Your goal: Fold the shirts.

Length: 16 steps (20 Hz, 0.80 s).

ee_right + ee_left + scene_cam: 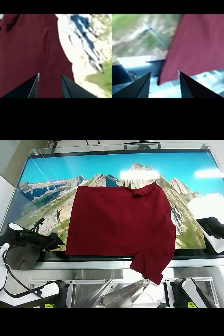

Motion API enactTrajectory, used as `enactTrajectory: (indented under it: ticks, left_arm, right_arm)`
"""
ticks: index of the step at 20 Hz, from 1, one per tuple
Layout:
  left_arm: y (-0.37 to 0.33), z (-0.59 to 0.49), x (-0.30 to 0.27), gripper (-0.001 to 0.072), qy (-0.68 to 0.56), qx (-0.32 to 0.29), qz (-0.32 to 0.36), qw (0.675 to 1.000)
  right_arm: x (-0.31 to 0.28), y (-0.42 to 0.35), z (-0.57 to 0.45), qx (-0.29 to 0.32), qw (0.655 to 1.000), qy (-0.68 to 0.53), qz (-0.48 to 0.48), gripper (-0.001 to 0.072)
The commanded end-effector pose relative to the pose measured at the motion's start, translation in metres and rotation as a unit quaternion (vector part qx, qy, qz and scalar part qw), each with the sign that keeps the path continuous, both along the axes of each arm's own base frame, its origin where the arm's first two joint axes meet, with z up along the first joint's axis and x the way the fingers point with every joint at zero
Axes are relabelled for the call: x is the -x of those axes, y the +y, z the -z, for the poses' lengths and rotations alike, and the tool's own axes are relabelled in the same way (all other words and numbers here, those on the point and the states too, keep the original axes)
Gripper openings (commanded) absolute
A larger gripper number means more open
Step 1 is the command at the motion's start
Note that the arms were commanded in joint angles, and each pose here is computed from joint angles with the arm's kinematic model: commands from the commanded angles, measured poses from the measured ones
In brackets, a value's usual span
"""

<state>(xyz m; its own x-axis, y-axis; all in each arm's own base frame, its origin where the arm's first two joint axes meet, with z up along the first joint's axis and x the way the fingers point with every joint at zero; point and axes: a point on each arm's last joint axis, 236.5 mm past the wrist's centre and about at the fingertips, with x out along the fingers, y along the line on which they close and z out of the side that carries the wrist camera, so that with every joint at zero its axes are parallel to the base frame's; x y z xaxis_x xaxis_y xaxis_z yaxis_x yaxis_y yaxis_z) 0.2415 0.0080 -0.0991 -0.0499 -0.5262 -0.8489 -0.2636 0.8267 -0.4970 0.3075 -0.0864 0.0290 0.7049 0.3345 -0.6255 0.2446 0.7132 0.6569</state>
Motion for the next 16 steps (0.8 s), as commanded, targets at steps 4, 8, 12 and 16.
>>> enactTrajectory:
  ticks: [4, 8, 12, 16]
  left_arm:
    - [-0.020, 0.030, 0.005, 0.0366, -0.020, -0.026, 0.036, 0.999]
    - [-0.039, 0.024, 0.000, 0.0228, -0.024, -0.003, 0.041, 0.999]
    - [-0.060, 0.009, 0.001, 0.0020, -0.037, 0.050, 0.060, 0.996]
    - [-0.073, -0.001, -0.011, 0.0020, -0.067, 0.084, 0.056, 0.993]
  right_arm:
    - [0.019, 0.015, 0.014, -0.010, 0.999, 0.035, -0.033, 0.0425]
    - [0.048, 0.022, 0.042, -0.010, 0.993, 0.106, -0.052, 0.0462]
    - [0.074, 0.045, 0.084, -0.047, 0.986, 0.153, -0.056, 0.0462]
    - [0.088, 0.049, 0.114, -0.058, 0.980, 0.188, -0.044, 0.0461]
